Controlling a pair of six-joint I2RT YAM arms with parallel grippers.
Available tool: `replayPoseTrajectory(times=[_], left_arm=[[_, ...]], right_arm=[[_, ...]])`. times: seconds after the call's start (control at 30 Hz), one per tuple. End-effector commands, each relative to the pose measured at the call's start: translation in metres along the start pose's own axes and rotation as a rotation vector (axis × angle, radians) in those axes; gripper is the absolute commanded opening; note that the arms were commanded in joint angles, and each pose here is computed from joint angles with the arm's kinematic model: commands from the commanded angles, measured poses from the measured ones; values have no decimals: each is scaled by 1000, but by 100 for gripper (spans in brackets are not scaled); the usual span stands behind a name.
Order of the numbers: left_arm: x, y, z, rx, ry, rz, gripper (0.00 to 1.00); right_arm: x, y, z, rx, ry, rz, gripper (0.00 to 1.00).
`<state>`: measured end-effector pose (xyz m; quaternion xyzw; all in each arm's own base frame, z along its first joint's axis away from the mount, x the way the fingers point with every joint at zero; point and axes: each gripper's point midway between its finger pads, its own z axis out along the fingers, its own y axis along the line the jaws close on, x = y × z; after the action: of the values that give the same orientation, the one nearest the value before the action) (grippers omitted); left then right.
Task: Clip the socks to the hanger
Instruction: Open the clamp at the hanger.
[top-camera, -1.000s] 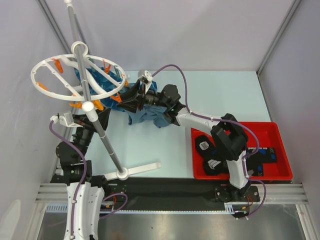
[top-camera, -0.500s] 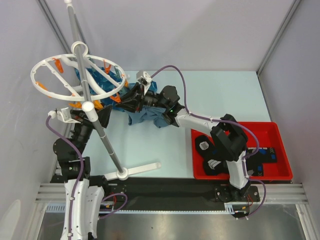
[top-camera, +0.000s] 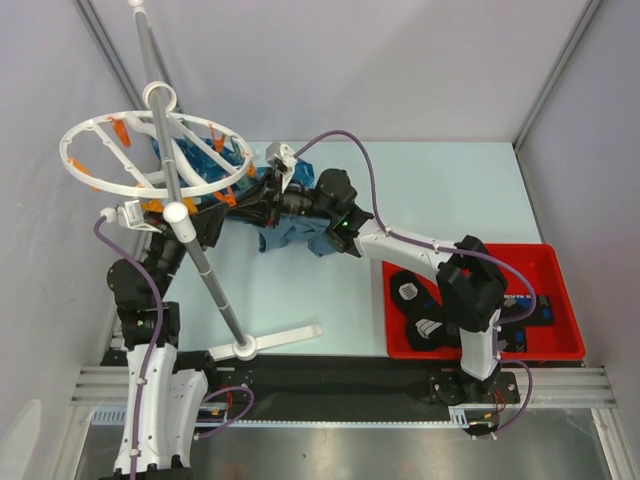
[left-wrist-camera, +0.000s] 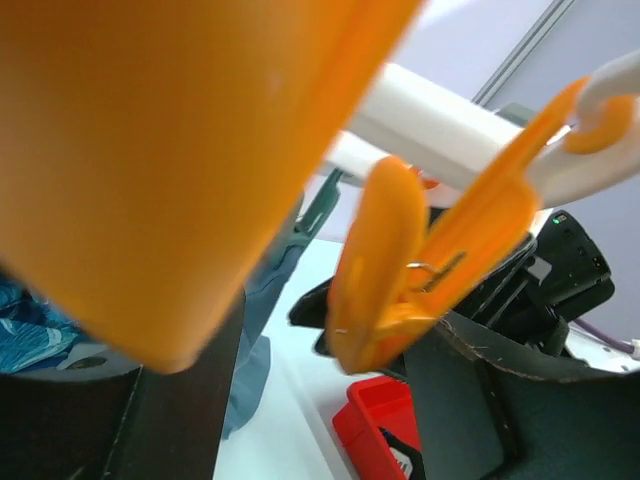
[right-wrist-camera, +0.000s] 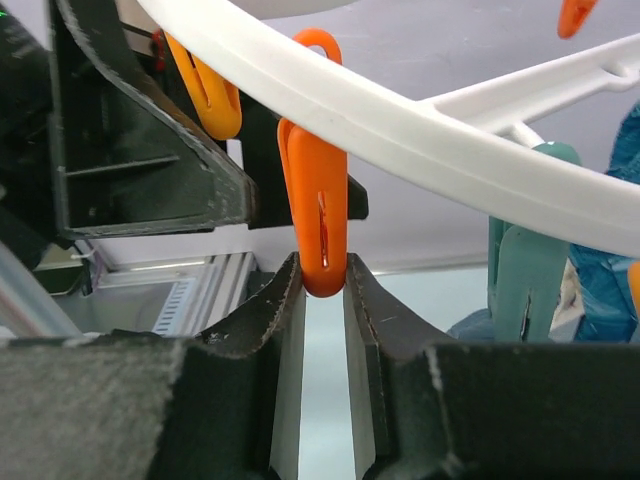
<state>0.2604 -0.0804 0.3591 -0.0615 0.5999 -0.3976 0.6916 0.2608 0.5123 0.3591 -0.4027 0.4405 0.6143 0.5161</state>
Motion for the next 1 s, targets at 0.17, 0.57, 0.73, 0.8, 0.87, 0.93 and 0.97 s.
replayPoseTrajectory(times=[0.17, 0.57, 0.73, 0.8, 0.87, 0.93, 0.97], left_arm=[[-30, -40, 1, 104, -49, 19, 69], [-36, -32, -2, 6, -51, 22, 71], [-38, -27, -1, -40, -35, 28, 75], [-39, -25, -1, -51, -41, 30, 77], [-38, -22, 0, -67, -30, 25, 77], [-38, -21, 2, -76, -21, 25, 77], [-36, -18, 3, -88, -12, 26, 77]], right_arm=[[-35, 10, 15, 205, 51, -159, 0], [-35, 7, 17, 349, 124, -234, 0], [-36, 5, 16, 407, 147, -271, 0], [-36, 6, 16, 414, 156, -288, 0], [-37, 5, 18, 430, 158, -302, 0], [-36, 5, 18, 449, 168, -308, 0], [-38, 6, 19, 454, 168, -321, 0]])
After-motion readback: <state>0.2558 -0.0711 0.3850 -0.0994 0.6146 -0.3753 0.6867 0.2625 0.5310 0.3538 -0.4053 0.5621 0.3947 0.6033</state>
